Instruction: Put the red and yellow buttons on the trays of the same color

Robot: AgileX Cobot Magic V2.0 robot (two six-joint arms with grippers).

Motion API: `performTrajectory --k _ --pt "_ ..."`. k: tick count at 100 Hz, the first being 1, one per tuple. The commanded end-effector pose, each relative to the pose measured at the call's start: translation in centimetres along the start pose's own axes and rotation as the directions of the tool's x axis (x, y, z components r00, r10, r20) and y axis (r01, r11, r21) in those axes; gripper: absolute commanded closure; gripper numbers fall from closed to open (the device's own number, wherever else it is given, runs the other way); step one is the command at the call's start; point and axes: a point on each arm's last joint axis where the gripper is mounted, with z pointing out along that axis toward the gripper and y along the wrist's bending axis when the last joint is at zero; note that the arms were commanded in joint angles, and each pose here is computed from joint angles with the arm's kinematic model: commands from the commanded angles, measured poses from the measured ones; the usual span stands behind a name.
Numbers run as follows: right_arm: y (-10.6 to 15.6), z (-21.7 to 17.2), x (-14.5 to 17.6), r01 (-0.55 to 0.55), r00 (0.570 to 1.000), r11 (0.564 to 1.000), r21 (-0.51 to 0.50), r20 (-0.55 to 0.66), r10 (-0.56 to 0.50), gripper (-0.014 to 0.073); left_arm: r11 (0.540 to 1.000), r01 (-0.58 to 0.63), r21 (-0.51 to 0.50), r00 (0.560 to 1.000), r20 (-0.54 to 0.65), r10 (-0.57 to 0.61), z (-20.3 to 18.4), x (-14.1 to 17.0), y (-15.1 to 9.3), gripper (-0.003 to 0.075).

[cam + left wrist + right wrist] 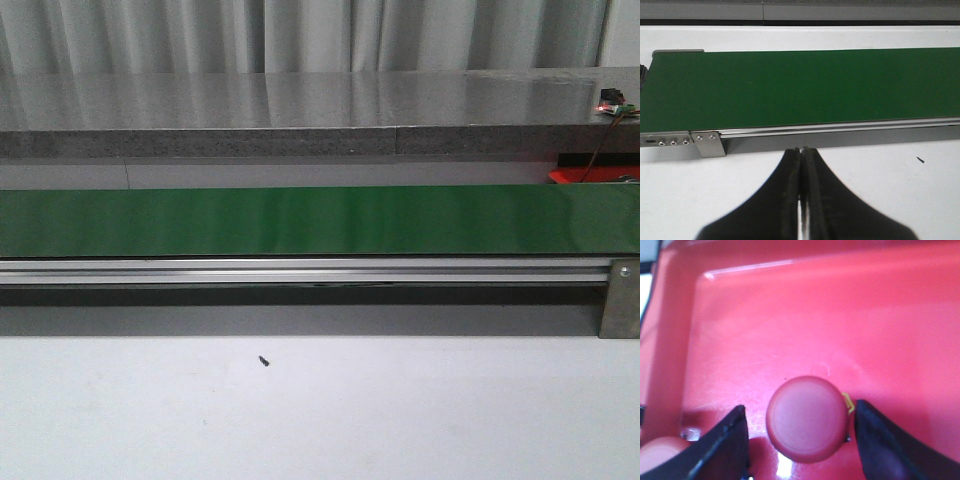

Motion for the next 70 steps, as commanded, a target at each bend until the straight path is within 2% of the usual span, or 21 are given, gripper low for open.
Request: performTrajectory --k 1,24,34,53,70 --pt "0.6 -3.4 -2.8 0.034 0.995 0.999 0.01 0.095 -0.035 0.0127 1.0 0.004 0.001 0.996 0.092 -0.004 -0.4 -1.3 -0.1 0.074" --pt "2.3 -6.5 -4.0 0.082 0.991 0.995 -0.061 0.114 -0.075 0.0147 1.0 0.004 0.001 0.996 0.092 -0.004 -0.4 -1.3 -0.1 0.074" --pt "3.1 -7.8 -4.2 0.111 0.989 0.988 -0.105 0.107 -0.1 0.0272 1.0 0.004 0.001 0.996 0.092 -0.004 -0.4 -1.3 -0.1 0.074" --pt "4.5 -10.2 -3.1 0.092 0.991 0.984 -0.152 0.107 -0.076 0.0671 1.0 0.004 0.001 0.996 0.092 -0.004 -0.4 -1.3 -0.1 0.074" --pt "5.2 -11.9 -1.5 0.017 0.989 0.994 -0.111 0.149 0.0 0.0654 1.0 0.004 0.001 0.996 0.092 -0.004 -0.4 -1.3 -0.1 0.074"
